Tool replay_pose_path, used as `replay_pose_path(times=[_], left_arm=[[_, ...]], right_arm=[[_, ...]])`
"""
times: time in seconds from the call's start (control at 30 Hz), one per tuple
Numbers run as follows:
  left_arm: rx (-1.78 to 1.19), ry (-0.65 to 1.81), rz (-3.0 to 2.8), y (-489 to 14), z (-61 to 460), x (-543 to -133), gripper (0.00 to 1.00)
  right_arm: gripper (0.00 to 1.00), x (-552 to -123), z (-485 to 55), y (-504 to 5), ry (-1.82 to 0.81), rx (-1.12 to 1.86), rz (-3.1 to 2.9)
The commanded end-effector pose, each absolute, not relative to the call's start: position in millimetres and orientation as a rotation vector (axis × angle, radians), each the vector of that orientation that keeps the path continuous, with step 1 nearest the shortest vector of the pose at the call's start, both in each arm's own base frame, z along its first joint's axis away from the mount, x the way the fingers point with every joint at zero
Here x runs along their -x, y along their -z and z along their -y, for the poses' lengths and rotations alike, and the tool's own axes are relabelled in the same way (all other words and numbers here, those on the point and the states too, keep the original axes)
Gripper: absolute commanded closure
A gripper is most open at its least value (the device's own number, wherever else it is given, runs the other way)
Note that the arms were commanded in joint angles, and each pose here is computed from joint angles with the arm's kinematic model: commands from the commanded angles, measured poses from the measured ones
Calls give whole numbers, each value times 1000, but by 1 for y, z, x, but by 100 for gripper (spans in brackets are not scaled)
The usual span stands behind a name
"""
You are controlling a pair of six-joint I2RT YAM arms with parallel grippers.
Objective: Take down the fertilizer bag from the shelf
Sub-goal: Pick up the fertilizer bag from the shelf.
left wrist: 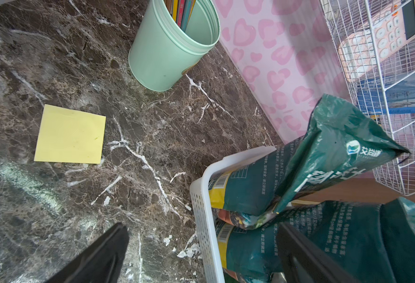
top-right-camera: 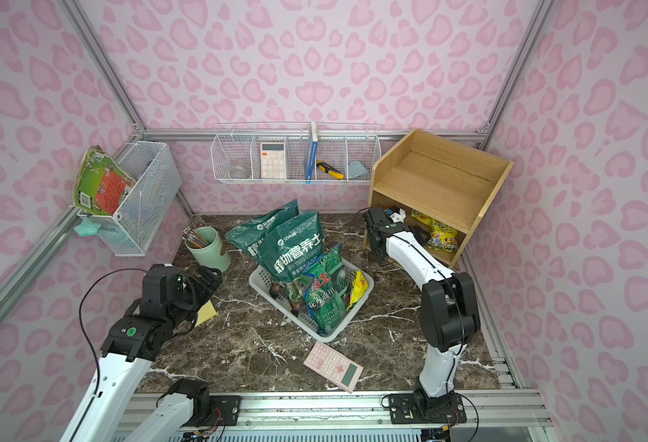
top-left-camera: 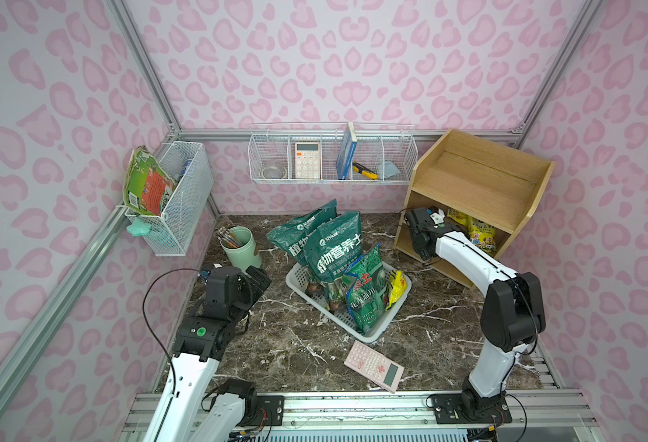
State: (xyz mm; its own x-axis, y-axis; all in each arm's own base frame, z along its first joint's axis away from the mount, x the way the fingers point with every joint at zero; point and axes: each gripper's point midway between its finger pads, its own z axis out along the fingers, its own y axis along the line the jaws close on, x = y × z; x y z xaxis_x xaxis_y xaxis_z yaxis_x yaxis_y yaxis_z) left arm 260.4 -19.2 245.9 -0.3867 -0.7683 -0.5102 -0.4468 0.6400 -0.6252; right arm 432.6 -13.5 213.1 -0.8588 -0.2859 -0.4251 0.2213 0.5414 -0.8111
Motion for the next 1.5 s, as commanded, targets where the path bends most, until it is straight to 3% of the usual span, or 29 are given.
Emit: replay_pose_path(times=[0.0, 0.23, 0.37, 0.47, 0.9, 1.23, 1.47], left_arm=[[930, 497, -2035, -249, 19, -262, 1], [930, 494, -2037, -249, 19, -262, 1], [928, 493, -2028, -251, 18, -261, 1], [929, 492, -2030, -250, 18, -261, 1], [952, 442, -2030, -245, 11, -258, 1], [952, 387, -1968, -252, -3, -244, 1], [933, 378, -1956, -250, -4, -241, 1]], right_arm=[[39, -427, 28, -206, 1322, -10, -2287], [43, -423, 38, -196, 1260, -37, -2330], [89, -424, 28, -192, 1185, -15, -2355], [100, -422, 16, -197, 1146, -2, -2344], [100, -370, -27, -259, 1083, 40, -2254], [100, -320, -84, -327, 717, 192, -2149], [100, -273, -136, -342, 615, 444, -2051]])
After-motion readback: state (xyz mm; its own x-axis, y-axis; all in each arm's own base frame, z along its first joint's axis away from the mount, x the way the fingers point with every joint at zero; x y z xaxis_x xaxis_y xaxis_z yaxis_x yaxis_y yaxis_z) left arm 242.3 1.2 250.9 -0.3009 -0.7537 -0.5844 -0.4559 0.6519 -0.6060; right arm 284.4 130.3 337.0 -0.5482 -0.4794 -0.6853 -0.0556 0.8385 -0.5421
